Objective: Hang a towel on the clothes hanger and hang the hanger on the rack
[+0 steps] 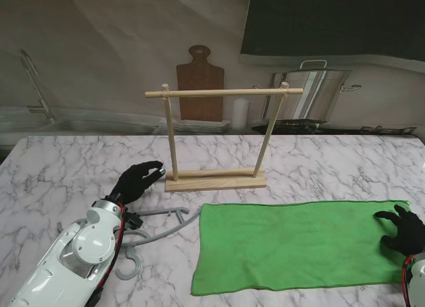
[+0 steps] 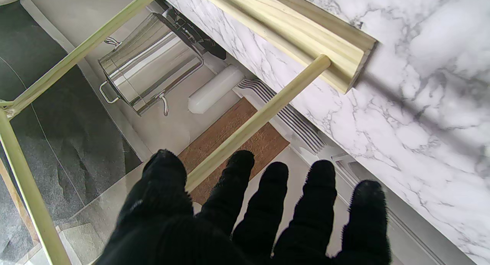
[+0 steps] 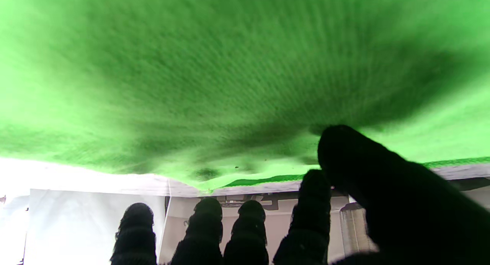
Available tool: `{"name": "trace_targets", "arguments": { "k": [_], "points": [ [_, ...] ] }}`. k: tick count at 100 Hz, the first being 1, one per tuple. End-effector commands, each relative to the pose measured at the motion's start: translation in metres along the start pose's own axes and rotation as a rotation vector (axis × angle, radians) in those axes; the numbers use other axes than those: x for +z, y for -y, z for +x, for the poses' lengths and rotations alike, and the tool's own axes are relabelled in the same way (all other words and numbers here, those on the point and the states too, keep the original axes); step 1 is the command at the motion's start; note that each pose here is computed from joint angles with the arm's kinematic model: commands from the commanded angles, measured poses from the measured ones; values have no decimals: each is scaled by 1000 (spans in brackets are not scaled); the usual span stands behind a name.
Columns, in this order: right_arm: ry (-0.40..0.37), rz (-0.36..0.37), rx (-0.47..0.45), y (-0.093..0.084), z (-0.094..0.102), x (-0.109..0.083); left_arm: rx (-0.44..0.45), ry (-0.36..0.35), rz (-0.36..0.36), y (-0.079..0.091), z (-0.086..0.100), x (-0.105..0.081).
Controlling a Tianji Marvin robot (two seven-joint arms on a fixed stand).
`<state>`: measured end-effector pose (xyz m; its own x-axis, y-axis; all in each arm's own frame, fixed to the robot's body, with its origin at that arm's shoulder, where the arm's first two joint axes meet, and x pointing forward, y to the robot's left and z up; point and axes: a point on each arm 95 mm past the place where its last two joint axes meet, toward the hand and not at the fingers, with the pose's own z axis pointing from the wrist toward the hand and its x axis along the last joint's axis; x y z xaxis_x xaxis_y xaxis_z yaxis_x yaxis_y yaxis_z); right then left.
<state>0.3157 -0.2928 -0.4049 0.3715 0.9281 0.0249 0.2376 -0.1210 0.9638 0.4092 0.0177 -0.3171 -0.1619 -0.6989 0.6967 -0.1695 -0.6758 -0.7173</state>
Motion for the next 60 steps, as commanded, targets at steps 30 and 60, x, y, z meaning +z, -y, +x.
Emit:
{"name": "trace_targets", "arguments": {
  "k": [30,60],
  "points": [
    [-8,32,38,28,11,0,-5,2,-13,-2,0,0],
    [-39,-70,118,32,21,5,-11,-3,-4,-2,0,0]
  ]
}}
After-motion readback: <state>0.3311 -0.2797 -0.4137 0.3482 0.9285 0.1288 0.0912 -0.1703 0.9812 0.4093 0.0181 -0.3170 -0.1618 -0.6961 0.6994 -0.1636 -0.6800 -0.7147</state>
